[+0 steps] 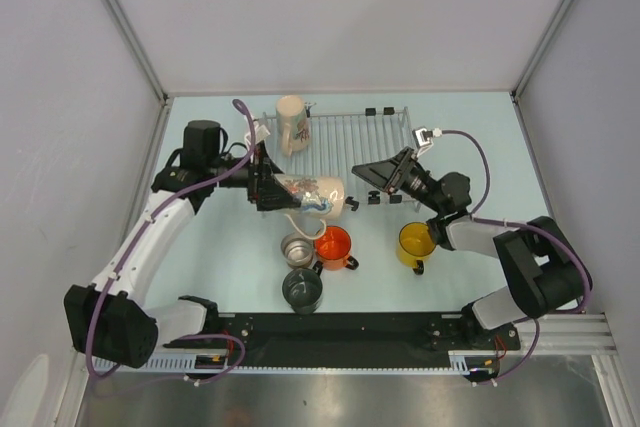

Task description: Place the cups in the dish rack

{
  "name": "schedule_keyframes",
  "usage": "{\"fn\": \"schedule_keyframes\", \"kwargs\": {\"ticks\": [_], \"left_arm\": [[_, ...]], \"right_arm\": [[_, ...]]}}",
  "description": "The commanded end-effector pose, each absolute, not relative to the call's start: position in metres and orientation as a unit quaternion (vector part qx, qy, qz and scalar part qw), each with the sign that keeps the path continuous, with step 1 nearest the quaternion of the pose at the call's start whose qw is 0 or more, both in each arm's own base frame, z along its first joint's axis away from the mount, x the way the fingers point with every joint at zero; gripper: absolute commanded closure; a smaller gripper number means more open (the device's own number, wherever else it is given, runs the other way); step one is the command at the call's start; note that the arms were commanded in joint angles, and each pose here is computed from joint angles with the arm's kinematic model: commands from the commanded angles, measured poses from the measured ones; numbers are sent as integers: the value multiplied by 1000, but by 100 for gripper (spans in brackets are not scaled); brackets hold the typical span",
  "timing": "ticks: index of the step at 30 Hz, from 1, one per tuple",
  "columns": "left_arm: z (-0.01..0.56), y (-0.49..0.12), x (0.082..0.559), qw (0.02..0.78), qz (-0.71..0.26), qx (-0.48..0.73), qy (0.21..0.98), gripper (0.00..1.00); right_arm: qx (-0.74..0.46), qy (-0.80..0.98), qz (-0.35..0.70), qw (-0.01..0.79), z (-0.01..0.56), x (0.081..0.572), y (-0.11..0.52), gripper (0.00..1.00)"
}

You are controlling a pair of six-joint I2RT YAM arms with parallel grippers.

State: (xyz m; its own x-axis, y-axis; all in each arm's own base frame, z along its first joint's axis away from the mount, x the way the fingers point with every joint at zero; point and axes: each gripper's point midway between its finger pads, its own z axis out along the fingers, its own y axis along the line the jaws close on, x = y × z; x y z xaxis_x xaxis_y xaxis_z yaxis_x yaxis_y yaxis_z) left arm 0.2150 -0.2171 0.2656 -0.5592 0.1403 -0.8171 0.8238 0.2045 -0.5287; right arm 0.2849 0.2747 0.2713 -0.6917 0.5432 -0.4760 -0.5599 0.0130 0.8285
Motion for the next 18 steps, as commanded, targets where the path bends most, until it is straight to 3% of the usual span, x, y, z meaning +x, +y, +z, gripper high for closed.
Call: {"fn": "schedule_keyframes", "kwargs": {"ticks": [1, 8, 10, 18], "left_arm": [[296, -217, 254, 410, -465, 370, 692, 100], [300, -237, 324, 471, -343, 349, 734, 100], [281, -247, 345, 455, -318, 339, 759, 99], [272, -289, 403, 453, -234, 358, 782, 100]], "right_arm": [[-41, 574, 698, 426, 283, 283, 259, 38], [-57, 649, 610, 452, 277, 284, 256, 38], [-75, 652, 569, 495, 289, 282, 250, 37], [-75, 713, 474, 511, 271, 267, 239, 37]]}}
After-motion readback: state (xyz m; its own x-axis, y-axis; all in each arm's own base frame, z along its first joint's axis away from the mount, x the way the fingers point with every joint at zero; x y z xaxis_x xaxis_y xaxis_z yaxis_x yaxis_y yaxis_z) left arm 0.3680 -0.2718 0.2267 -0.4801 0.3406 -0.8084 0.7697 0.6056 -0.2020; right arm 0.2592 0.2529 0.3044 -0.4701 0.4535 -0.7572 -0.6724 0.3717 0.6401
